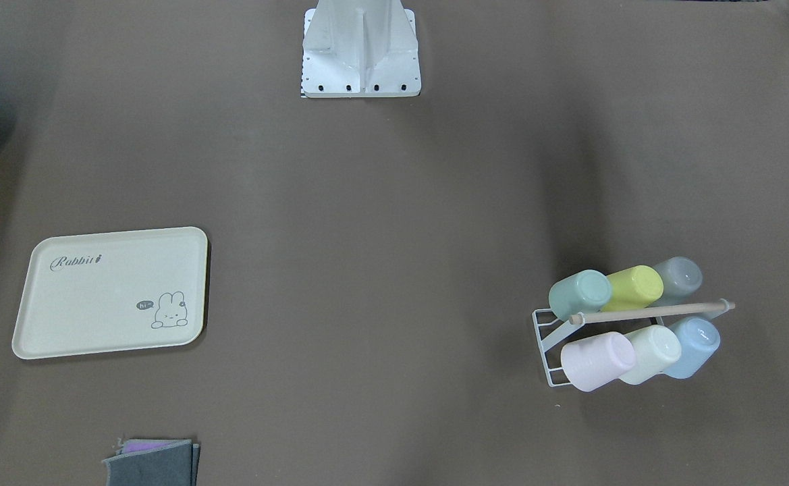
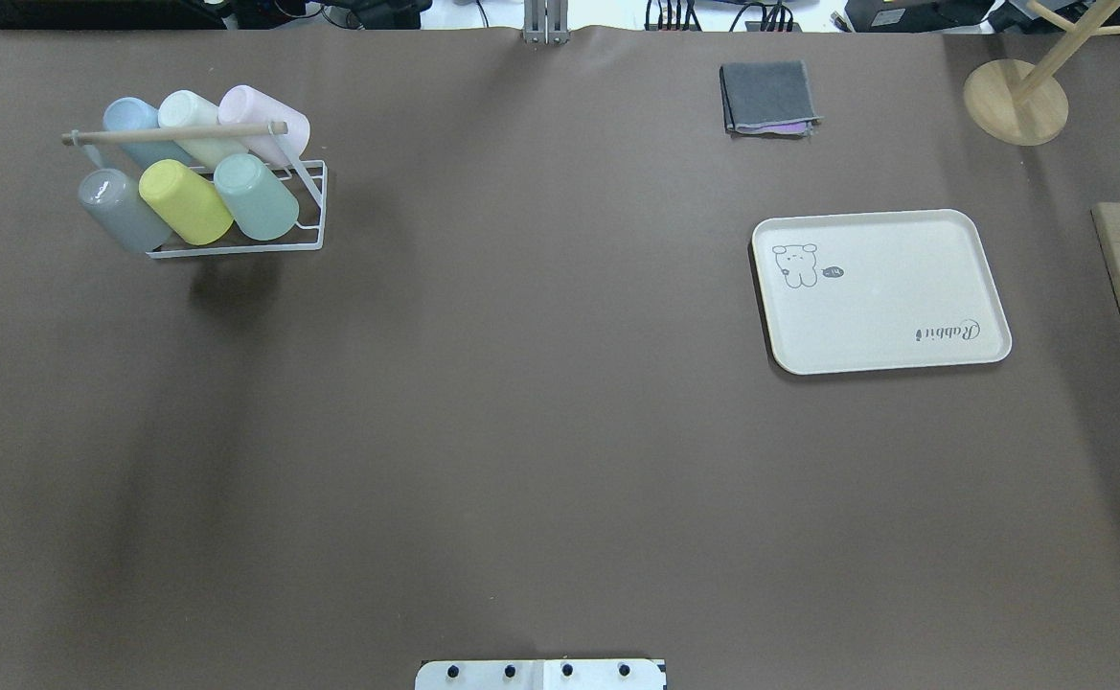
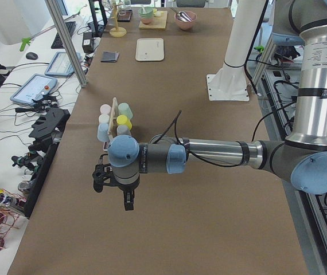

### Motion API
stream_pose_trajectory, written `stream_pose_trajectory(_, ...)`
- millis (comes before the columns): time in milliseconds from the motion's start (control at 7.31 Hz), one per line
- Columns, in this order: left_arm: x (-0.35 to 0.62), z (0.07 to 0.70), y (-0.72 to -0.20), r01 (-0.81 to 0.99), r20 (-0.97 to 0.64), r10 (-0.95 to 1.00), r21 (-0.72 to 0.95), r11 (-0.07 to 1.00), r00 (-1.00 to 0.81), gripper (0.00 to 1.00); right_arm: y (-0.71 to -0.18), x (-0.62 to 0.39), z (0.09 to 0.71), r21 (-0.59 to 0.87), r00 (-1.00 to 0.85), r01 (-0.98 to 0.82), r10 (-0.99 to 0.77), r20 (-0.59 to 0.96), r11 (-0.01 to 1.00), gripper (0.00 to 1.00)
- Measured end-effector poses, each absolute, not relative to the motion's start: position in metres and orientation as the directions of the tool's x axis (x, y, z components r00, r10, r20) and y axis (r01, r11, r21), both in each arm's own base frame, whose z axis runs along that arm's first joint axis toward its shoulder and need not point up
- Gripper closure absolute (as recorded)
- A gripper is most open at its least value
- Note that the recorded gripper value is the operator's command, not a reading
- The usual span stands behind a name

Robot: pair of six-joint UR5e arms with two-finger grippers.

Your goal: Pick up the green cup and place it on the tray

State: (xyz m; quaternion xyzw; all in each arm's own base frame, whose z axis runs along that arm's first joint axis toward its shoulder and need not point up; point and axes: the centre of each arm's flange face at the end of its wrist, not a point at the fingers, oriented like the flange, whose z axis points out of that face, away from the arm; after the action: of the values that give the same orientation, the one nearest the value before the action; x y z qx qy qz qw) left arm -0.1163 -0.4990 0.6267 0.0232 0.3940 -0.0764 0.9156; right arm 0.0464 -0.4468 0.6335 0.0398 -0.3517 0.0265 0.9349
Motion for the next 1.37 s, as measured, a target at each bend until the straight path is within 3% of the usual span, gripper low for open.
stream_pose_trajectory(958,-0.116,0.623,-0.513,0.155,-0.730,-0.121,-0.022,0.988,0.672,0.02,-0.449,0.045,0.637,0.049,0.750,-0.076,0.025,0.661,0.996,0.00)
stream_pose_trajectory(1368,-0.117,0.625,-0.514,0.155,-0.729,-0.123,-0.023,0.988,0.673,0.02,-0.445,0.042,0.671,-0.001,0.749,-0.070,0.053,0.661,0.998,0.00)
